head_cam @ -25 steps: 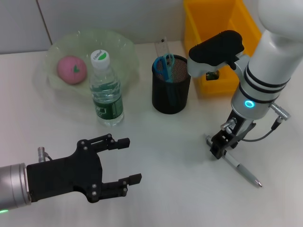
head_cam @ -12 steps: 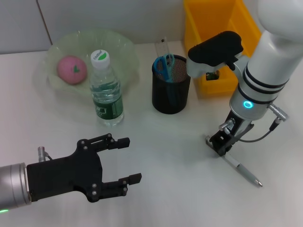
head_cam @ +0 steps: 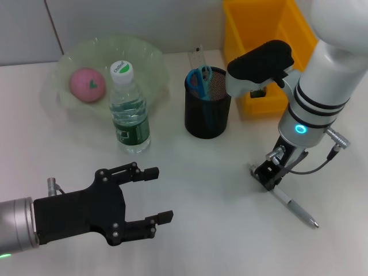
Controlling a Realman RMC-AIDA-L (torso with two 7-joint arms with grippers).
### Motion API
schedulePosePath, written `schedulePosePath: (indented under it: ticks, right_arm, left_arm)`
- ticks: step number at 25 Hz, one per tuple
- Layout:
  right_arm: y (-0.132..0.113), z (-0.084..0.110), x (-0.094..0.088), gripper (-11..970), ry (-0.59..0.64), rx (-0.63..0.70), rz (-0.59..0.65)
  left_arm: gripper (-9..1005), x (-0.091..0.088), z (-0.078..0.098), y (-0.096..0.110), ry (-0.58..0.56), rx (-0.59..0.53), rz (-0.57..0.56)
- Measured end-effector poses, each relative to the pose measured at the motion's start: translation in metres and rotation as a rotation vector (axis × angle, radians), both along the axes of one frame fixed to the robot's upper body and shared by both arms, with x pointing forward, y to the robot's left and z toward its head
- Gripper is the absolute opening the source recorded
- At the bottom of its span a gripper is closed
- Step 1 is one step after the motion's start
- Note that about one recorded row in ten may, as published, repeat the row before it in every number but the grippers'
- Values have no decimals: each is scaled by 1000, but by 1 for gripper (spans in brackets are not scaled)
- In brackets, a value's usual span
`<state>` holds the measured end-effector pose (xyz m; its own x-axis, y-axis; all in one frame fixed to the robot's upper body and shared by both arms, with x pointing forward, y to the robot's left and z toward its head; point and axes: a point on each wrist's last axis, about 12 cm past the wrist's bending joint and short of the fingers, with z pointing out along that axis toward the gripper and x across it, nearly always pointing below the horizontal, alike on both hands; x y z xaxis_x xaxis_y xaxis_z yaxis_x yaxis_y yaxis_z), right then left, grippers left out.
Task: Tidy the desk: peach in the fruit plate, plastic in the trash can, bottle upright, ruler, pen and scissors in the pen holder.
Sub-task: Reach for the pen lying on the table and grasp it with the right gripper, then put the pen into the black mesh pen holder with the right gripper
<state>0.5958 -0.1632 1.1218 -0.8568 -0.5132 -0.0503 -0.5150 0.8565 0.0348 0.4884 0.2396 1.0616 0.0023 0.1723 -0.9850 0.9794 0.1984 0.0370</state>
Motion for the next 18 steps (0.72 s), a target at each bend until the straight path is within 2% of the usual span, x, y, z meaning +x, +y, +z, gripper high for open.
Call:
schedulePosePath:
  ticks: [18]
  right_arm:
    - [1,7,-3,119,-18,60,5]
  left_arm:
    - [765,0,0,0,0,-1,-2]
